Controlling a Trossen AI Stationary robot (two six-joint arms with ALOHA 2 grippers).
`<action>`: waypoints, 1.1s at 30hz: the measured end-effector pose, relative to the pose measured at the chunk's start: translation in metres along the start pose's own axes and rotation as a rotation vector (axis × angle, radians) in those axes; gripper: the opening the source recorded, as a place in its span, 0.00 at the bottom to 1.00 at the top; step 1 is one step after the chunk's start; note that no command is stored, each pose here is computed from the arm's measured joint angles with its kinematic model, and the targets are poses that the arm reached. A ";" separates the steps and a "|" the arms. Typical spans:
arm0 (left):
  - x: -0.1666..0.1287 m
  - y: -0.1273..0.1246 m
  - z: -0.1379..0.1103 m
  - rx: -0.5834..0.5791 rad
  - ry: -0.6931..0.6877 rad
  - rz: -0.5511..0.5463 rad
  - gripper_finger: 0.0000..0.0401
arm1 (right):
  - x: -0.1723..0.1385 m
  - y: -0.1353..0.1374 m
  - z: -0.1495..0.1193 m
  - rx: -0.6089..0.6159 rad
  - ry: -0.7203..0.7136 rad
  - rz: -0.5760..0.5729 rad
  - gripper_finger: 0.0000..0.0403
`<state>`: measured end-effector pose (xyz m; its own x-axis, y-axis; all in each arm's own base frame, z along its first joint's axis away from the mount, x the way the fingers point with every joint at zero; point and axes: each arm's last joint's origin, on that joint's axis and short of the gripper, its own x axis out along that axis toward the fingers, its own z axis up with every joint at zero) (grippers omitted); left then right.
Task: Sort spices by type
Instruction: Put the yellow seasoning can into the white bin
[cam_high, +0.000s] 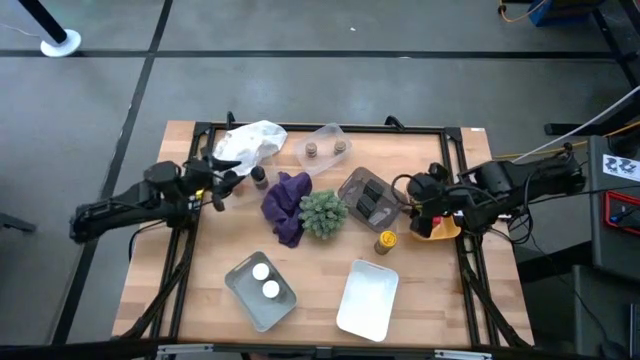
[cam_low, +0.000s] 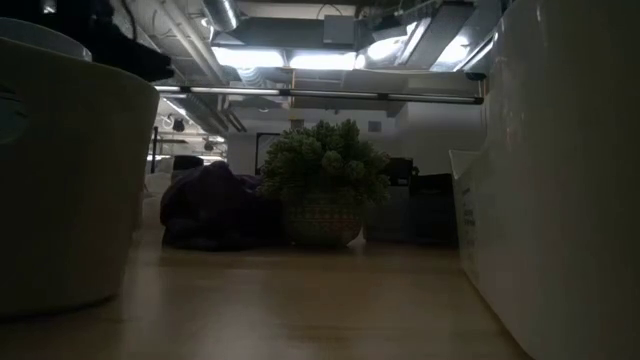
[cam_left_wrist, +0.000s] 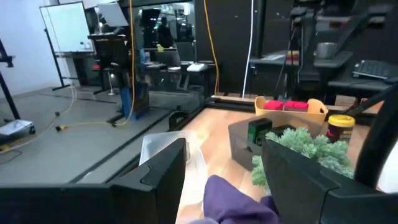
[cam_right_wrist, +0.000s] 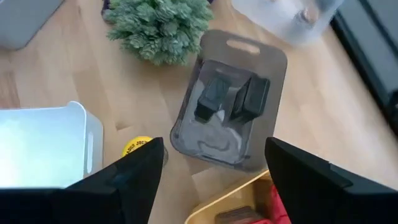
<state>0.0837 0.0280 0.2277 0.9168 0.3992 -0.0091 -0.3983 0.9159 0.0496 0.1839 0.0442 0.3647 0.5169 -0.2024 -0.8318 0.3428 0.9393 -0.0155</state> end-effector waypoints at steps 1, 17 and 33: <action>-0.004 0.000 -0.002 -0.007 -0.003 0.000 0.48 | 0.003 -0.001 -0.005 0.031 0.001 -0.001 0.70; 0.001 -0.007 -0.040 -0.047 0.036 -0.122 0.48 | 0.081 0.025 -0.023 0.195 0.043 0.127 0.70; 0.008 -0.013 -0.059 -0.074 -0.030 -0.190 0.48 | 0.115 0.040 -0.026 0.239 0.190 0.084 0.70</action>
<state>0.0949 0.0223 0.1678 0.9757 0.2181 0.0185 -0.2177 0.9757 -0.0232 0.2368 0.0654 0.2544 0.4034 -0.0500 -0.9136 0.4912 0.8543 0.1701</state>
